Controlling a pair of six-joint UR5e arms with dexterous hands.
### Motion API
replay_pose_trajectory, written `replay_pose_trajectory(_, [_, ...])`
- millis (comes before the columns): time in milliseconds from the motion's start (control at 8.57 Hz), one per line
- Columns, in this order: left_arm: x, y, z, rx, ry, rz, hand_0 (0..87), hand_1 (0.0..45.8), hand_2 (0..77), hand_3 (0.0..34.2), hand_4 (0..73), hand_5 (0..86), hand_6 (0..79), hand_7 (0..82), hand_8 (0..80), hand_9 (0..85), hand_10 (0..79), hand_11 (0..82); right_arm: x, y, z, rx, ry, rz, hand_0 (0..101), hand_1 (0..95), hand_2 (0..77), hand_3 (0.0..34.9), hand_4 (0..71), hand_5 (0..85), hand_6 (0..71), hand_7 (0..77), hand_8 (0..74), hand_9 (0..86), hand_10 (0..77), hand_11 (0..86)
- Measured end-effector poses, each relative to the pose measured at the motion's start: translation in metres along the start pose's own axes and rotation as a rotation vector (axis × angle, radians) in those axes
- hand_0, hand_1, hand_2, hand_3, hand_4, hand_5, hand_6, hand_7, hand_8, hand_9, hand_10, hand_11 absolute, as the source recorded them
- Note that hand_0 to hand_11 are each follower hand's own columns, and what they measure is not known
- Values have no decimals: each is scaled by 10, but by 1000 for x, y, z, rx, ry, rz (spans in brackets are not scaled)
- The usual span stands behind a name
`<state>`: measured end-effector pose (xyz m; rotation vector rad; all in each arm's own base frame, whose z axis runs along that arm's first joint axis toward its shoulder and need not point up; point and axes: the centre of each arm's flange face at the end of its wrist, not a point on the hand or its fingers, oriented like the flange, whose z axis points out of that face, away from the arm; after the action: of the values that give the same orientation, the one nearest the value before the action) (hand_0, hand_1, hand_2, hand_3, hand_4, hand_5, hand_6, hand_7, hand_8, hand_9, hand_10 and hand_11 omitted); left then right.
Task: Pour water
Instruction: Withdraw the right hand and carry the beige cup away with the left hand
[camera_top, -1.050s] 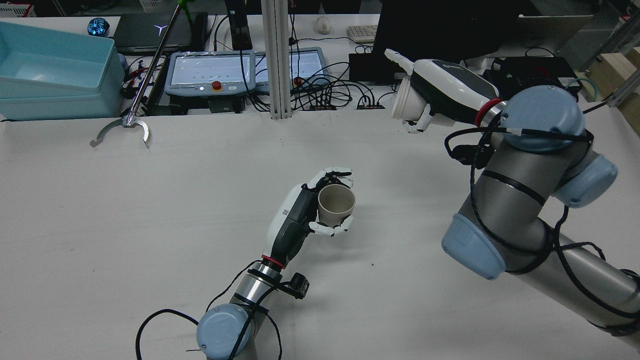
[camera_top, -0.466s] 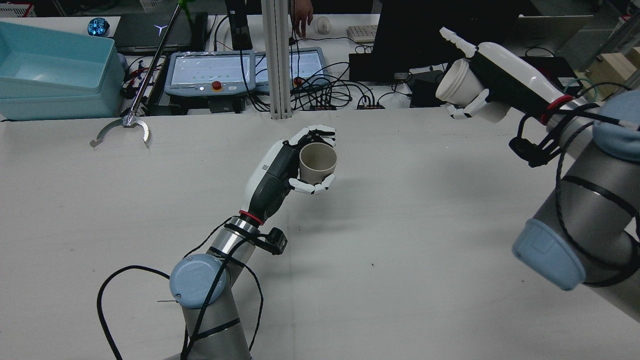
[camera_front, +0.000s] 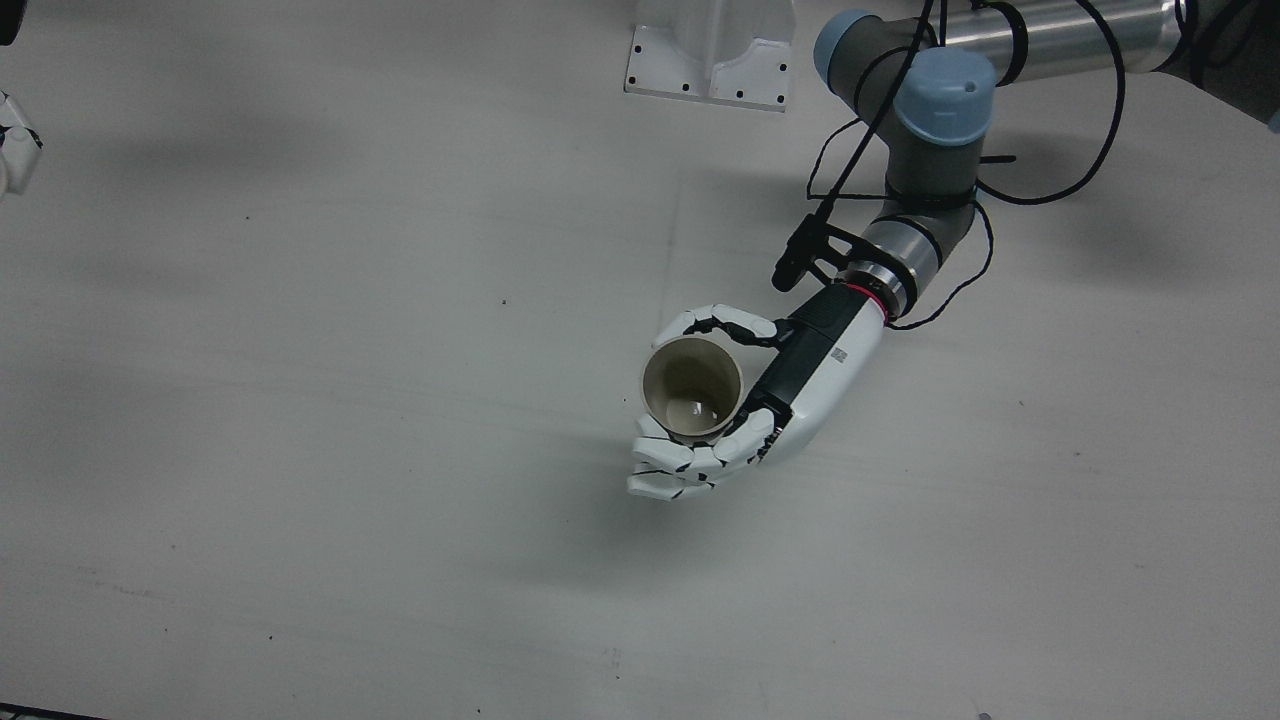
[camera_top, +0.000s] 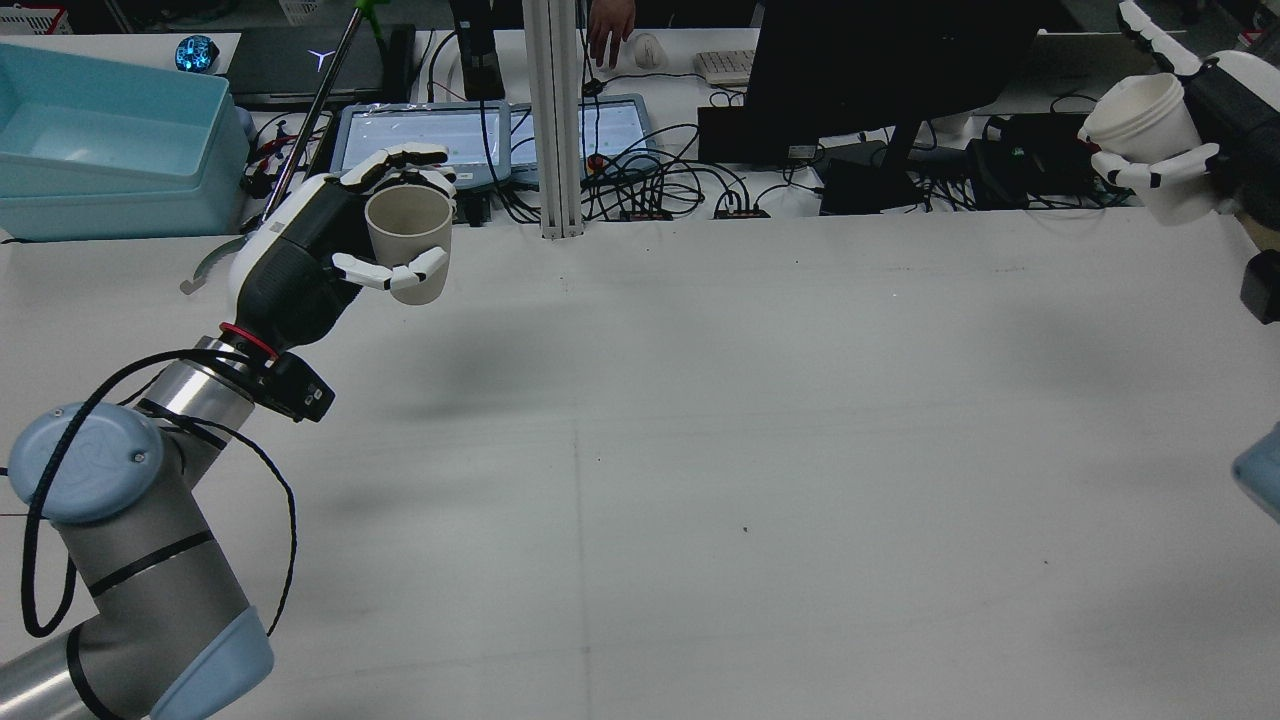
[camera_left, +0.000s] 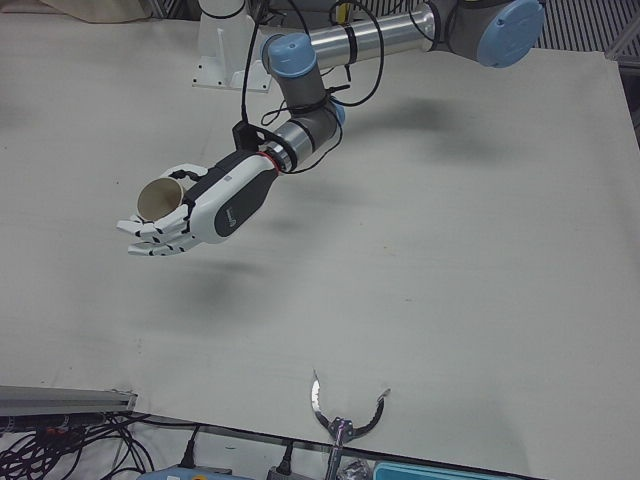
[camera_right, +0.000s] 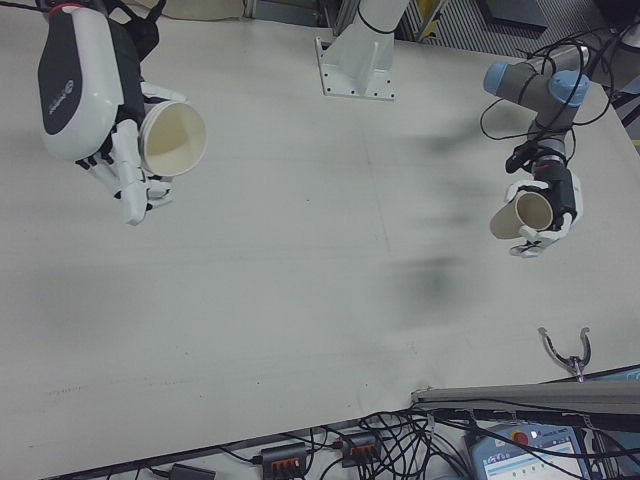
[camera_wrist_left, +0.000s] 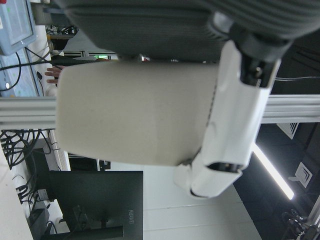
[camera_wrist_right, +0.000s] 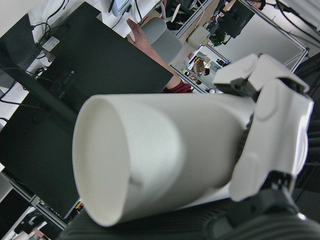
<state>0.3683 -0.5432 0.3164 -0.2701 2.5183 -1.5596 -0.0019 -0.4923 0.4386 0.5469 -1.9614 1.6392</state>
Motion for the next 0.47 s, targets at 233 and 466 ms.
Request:
replay_pose_trajectory(233, [47,-17,-23,21,12,23,801,273,387,0,169,256,251,447,131,218,158,273,51,-72,13,10,10,139,542,153,491,0,0,16,425,562,311,447,567,693])
replay_pose_trajectory(466, [83,-52,-54,69,30,62,803,273,387,0,136,251,224,425,142,196,153,273,112,-152,18,33,19,245,562,169,496,0,0,16,425,573,327,453,567,693])
